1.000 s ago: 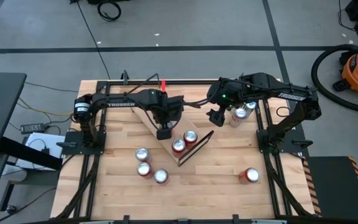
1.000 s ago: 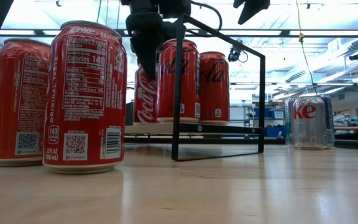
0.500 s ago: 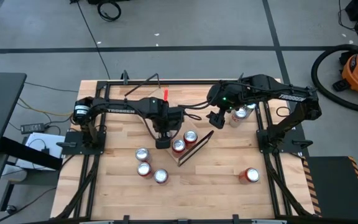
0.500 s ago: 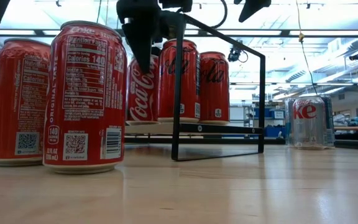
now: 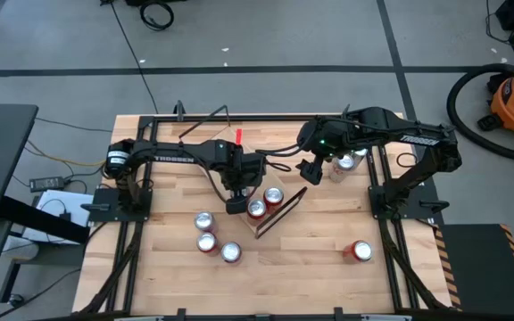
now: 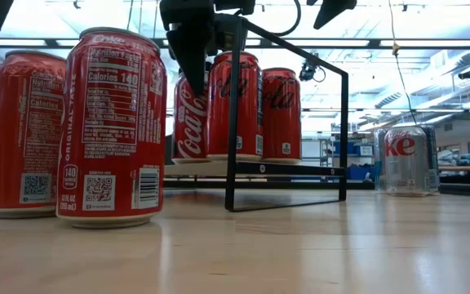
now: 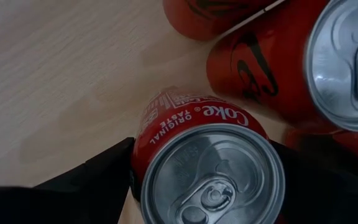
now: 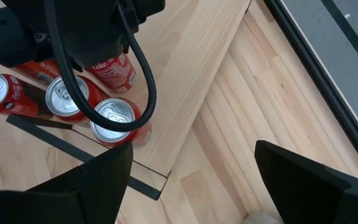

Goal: Place canned beverage on shelf
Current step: Put the top red and white soda can on the shelf, then put the red and white soda can on the shelf aligned with the other red and white soda can

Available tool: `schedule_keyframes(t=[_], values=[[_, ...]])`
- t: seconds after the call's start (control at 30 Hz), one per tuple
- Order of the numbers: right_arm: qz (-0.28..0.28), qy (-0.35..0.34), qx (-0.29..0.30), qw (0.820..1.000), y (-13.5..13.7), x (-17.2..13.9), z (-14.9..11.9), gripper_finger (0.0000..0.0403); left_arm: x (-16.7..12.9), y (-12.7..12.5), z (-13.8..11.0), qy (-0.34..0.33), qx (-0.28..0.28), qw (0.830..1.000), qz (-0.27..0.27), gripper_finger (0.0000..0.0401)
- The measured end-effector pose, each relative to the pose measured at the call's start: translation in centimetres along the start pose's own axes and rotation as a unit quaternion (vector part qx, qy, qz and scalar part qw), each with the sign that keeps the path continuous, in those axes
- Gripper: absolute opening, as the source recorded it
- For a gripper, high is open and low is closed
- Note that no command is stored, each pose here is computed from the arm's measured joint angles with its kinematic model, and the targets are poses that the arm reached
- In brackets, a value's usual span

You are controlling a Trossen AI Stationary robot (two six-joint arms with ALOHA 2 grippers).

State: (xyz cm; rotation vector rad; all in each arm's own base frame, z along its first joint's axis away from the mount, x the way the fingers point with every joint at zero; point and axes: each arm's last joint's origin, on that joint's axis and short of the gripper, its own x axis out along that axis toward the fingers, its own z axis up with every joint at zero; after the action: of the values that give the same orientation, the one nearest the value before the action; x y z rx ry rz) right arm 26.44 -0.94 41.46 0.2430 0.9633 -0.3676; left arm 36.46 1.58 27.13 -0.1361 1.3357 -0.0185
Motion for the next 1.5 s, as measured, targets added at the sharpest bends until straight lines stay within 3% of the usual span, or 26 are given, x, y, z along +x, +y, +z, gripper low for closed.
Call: schedule_keyframes(t=[0.4, 0.73, 1.5], values=[[-0.001, -0.001, 0.0, 1.0, 0.0, 0.0, 0.0, 0.0348, 0.0, -0.1, 0.1, -0.007, 0.003, 1.0, -0.009, 0.0332], [-0.001, -0.002, 0.0, 1.0, 0.0, 0.0, 0.0, 0.0348, 0.3, -0.1, 0.1, -0.003, 0.004, 1.0, -0.012, 0.0396], [-0.001, -0.002, 0.004, 1.0, 0.0, 0.0, 0.0, 0.0348, -1.3, 0.0, -0.9, 0.012, 0.0, 1.0, -0.006, 0.0398]])
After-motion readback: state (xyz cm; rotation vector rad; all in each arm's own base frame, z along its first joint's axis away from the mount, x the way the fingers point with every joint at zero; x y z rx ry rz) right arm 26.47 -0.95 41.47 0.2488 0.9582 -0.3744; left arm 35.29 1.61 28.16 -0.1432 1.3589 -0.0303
